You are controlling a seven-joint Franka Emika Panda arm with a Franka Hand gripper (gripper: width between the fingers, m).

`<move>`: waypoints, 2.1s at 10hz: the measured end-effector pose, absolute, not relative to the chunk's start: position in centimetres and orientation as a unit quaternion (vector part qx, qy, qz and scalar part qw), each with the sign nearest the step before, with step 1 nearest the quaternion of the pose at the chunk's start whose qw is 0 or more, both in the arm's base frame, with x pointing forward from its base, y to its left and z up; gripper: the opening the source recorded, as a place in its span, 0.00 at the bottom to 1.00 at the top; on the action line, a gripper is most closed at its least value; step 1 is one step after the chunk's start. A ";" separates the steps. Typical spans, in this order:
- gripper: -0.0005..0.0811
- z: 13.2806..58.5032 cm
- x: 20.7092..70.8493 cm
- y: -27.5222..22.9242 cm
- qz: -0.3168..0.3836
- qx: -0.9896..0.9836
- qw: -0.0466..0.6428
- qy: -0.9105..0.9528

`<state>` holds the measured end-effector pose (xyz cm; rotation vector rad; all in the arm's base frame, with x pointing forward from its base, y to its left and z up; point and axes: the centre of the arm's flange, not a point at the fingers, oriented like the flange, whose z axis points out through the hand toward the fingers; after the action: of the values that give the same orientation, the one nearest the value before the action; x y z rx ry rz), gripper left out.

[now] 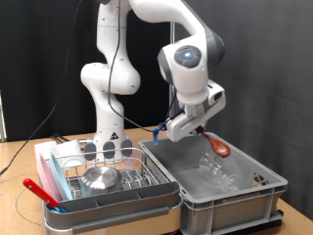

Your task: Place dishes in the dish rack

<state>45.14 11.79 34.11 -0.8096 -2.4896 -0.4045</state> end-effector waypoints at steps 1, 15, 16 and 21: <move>0.11 34.9 44.9 11.9 -0.189 -0.311 0.283 -0.887; 0.11 35.8 42.8 10.6 -0.199 -0.426 0.664 -0.582; 0.11 36.4 43.2 10.8 -0.201 -0.438 0.687 -0.544; 0.11 36.2 44.2 10.1 -0.140 -0.486 0.660 -0.555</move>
<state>44.20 10.08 36.22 -1.1005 -1.2570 -0.3167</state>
